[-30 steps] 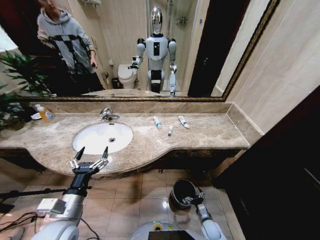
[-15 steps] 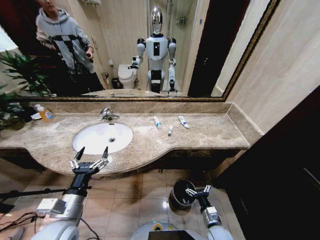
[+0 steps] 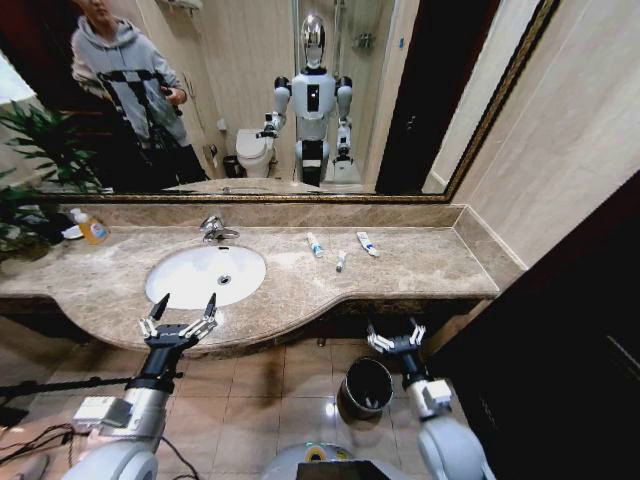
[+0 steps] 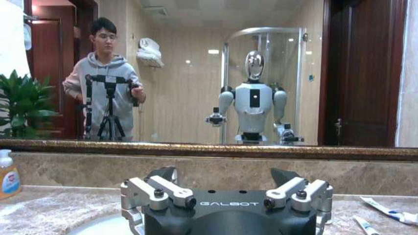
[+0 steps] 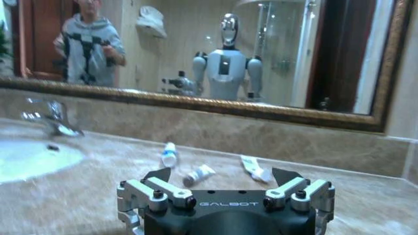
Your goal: Pick up the trash from the sink and place it in the trash bin.
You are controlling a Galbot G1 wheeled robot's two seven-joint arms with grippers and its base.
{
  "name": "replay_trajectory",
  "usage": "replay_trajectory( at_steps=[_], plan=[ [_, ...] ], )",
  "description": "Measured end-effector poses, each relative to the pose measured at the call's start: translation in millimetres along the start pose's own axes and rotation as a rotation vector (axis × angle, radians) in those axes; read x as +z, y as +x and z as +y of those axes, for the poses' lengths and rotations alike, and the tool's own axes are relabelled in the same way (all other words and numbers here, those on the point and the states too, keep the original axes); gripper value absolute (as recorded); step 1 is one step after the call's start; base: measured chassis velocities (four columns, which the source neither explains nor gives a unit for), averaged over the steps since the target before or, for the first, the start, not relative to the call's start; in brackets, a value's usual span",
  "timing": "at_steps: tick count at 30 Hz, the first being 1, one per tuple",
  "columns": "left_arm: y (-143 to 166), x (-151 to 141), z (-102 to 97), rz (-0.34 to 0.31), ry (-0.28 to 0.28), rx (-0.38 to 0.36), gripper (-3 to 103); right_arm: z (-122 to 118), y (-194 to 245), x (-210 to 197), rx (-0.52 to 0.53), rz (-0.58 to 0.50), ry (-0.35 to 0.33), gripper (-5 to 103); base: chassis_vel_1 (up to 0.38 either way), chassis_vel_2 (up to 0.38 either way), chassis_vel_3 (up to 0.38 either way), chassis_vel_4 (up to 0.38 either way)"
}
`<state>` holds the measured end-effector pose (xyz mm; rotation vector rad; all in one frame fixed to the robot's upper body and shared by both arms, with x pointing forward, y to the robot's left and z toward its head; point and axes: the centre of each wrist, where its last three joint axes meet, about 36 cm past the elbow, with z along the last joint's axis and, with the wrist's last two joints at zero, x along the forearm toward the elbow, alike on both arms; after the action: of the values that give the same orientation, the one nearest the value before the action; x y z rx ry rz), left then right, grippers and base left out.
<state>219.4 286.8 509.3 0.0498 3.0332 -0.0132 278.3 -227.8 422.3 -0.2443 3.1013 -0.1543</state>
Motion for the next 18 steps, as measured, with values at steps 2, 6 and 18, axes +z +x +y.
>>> replay_trajectory(
  at_steps=[2,6,18],
  plan=[
    [0.0,0.0,0.0,0.000,0.000,0.000,100,-2.9,-12.6,-8.4,-0.025,-0.012,-0.010,100,0.000,0.000,0.000,0.000],
    [0.0,0.0,0.0,0.000,0.000,0.000,100,-10.2,-33.8,-12.6,-0.049,-0.025,-0.007,100,0.000,0.000,0.000,0.000],
    [0.0,0.0,0.0,0.000,0.000,0.000,100,-50.0,-122.3,-14.1,-0.073,-0.024,-0.012,100,0.000,0.000,0.000,0.000]
  ],
)
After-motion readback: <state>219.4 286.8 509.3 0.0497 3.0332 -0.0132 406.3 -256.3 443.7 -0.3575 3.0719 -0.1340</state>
